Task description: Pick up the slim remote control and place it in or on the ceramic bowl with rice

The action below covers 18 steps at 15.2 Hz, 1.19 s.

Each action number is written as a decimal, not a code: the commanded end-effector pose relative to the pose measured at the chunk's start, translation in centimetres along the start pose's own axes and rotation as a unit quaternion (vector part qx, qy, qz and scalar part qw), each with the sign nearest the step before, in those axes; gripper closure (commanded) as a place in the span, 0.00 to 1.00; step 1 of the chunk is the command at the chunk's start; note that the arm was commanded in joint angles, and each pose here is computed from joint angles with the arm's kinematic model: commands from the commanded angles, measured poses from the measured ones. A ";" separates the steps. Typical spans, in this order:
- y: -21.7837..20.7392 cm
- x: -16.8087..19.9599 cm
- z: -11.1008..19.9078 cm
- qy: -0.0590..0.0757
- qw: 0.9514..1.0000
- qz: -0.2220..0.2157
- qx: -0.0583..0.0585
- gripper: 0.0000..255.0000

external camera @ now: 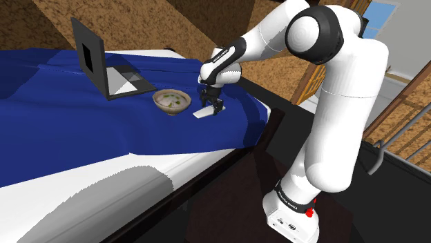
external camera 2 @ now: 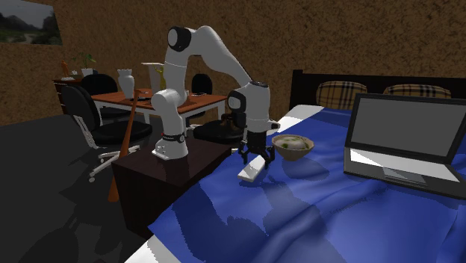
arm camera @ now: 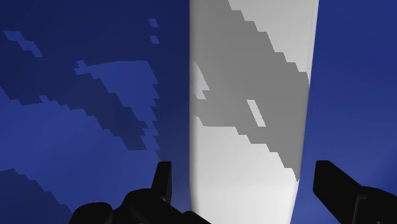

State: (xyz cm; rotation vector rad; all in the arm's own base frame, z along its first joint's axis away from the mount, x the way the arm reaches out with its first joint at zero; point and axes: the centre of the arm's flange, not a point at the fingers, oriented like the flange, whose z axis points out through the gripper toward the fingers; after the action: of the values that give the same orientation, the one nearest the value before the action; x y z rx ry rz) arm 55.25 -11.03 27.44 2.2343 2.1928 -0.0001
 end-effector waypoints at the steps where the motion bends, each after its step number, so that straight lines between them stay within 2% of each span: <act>1: 0.0 0.0 0.0 0.000 1.000 0.000 0.000 0.00; 2: 0.0 0.0 0.0 0.000 1.000 0.000 0.000 0.00; 3: 0.0 0.0 0.0 0.000 1.000 0.000 0.000 1.00; 12: 0.0 0.0 0.0 0.000 1.000 0.000 0.000 1.00; 18: 0.0 0.0 -3.2 0.000 1.000 0.000 0.000 1.00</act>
State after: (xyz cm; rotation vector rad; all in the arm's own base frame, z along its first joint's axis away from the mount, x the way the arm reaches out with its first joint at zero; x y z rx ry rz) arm 55.25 -11.01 29.98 2.2344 2.1928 0.0004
